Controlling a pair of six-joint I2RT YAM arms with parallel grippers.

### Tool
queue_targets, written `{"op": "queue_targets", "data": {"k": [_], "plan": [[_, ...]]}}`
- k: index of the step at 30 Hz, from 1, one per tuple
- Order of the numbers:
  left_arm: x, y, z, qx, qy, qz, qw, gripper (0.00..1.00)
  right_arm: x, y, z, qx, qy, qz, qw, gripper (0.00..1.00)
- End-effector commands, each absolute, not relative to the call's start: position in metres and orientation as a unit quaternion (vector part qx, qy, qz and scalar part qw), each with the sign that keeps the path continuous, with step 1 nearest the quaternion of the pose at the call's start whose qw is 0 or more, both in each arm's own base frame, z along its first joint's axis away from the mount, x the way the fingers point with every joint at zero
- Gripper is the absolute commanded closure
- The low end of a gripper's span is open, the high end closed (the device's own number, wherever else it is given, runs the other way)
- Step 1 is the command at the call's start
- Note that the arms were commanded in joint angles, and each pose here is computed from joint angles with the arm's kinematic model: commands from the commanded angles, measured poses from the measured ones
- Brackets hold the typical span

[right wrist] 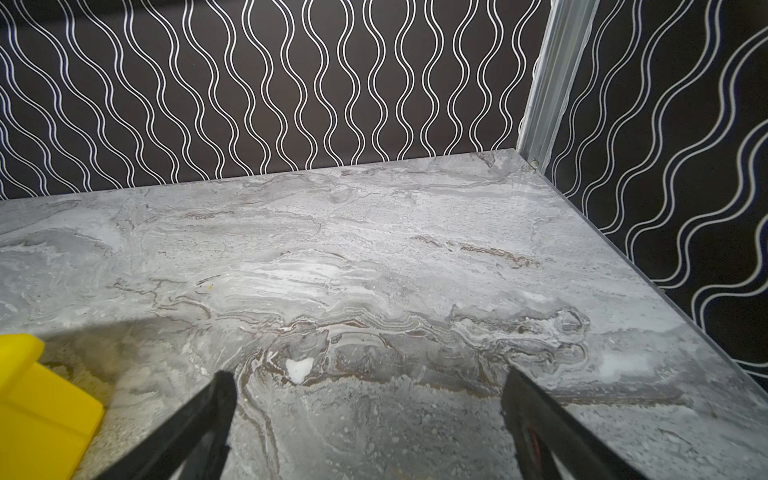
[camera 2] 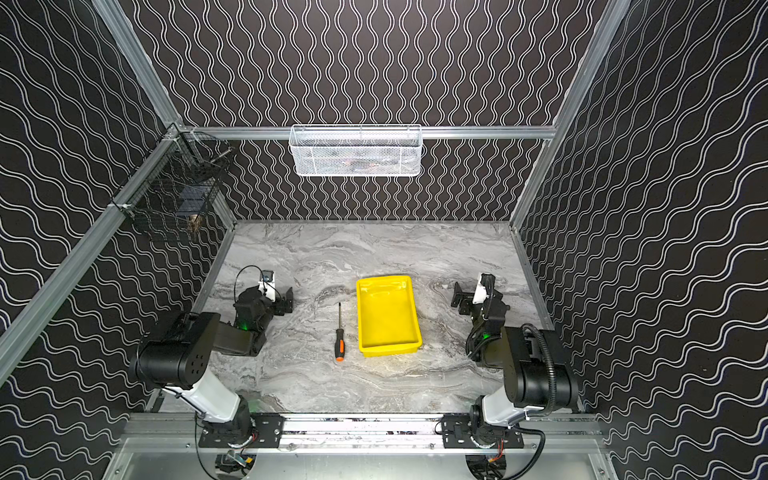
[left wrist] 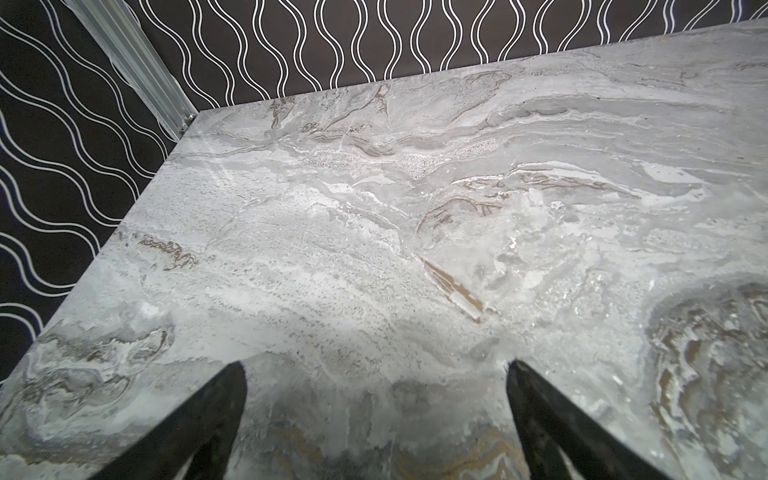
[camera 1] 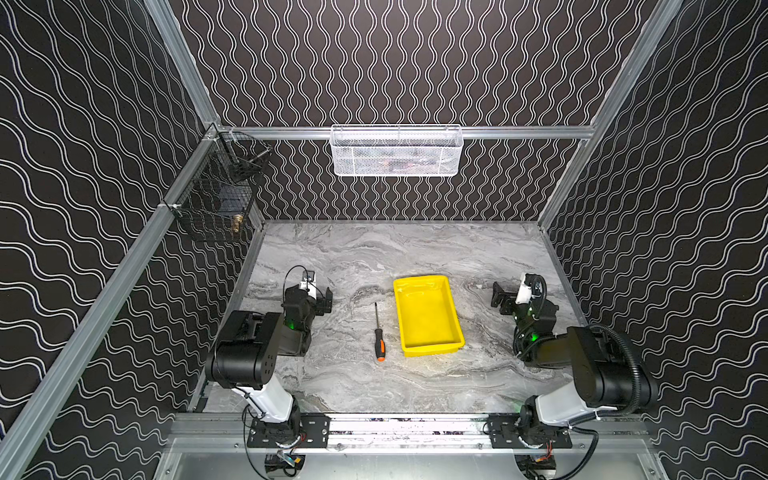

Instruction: Put the screwdriver in the bin

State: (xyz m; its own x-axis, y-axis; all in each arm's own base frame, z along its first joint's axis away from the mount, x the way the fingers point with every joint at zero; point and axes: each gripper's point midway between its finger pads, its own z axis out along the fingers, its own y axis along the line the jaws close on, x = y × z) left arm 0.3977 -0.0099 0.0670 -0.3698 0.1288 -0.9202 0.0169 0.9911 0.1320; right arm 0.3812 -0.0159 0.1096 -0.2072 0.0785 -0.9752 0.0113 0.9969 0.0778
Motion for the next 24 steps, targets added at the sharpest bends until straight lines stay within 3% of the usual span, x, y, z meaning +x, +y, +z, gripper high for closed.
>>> {"op": "queue_targets", "data": {"k": [1,14,19,24], "plan": [[0.400,-0.009,0.076,0.037,0.816,0.050,0.575,0.01,0.382,-0.015,0.117,0.028,0.767,0.032,0.641,0.00],[0.400,0.009,0.104,-0.007,0.818,0.092,0.568,0.01,0.382,-0.019,0.128,0.044,0.773,0.029,0.633,0.00],[0.402,0.020,0.160,-0.077,0.819,0.131,0.554,0.01,0.389,-0.025,0.145,0.095,0.796,0.049,0.595,0.00],[0.402,0.021,0.231,-0.137,0.819,0.104,0.547,0.01,0.390,-0.013,0.204,0.094,0.788,0.090,0.602,0.00]]}}
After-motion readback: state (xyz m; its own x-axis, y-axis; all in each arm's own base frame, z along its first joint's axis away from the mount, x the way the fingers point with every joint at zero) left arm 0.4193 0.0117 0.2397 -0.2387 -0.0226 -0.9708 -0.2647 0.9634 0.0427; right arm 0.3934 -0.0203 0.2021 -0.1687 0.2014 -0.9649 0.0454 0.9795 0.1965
